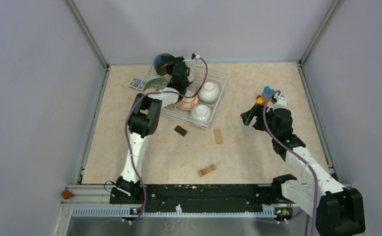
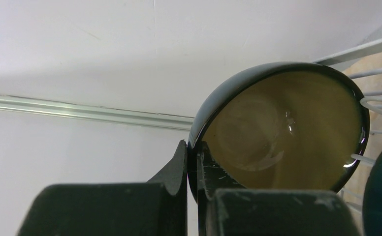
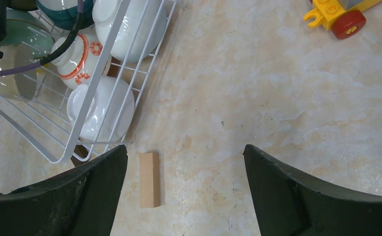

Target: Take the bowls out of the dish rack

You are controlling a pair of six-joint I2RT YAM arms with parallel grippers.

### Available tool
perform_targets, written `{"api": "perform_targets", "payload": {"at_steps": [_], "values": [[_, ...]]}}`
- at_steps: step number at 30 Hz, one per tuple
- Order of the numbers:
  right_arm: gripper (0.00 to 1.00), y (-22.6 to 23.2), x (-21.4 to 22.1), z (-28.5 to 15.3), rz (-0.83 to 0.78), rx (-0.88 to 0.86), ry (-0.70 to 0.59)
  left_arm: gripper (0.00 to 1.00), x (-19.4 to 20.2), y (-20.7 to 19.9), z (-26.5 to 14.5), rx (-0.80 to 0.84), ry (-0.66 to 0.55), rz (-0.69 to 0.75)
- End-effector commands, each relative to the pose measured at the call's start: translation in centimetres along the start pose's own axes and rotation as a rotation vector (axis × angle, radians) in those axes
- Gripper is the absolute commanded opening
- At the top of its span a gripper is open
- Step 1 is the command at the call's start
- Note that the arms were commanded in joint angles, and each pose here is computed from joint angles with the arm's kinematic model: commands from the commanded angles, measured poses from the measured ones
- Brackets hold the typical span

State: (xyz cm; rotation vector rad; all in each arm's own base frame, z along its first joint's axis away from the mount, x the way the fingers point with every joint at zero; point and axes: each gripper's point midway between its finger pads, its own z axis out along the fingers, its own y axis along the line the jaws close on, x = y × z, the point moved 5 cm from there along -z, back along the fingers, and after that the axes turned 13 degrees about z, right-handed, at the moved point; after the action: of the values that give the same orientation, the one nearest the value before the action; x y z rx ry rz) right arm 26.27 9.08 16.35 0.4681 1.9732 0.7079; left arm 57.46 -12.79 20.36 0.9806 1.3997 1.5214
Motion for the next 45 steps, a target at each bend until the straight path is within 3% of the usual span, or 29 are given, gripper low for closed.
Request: {"api": "perform_targets", "payload": {"at_steps": [1, 11, 20, 24, 31, 38, 45], "values": [[0.87, 1.9, -2.4, -0.6, -0.015, -0.047, -0.077, 0.0, 0.5, 12.2, -1.3, -0.244, -0.005, -0.274], [0.87, 1.9, -2.5, -1.3, -0.017, -0.048, -0.088, 0.0, 0.9, 14.7, -2.7, -0.239, -0.016, -0.36], [0.87, 2.0, -2.6, -2.1, -0.019, -0.046, -0.098, 0.0, 0.0, 17.9, -5.1, -0.152, -0.083, -0.573], [0.87, 2.2, -2.9, -2.4, -0.02, -0.049, -0.103, 0.0, -1.2, 18.4, -6.9, -0.021, -0.162, -0.69], [0.87, 3.4, -3.7, -3.1, -0.022, -0.07, -0.099, 0.0, -4.8, 18.7, -12.1, 0.308, -0.392, -1.025], [0.87, 4.9, -4.8, -4.4, -0.038, -0.088, -0.084, 0.0, -5.8, 18.3, -17.6, 0.63, -0.528, -1.27], [0.87, 8.3, -6.9, -6.7, -0.017, -0.187, -0.101, 0.0, -7.4, 16.7, -22.2, 0.955, -0.668, -1.385]]}}
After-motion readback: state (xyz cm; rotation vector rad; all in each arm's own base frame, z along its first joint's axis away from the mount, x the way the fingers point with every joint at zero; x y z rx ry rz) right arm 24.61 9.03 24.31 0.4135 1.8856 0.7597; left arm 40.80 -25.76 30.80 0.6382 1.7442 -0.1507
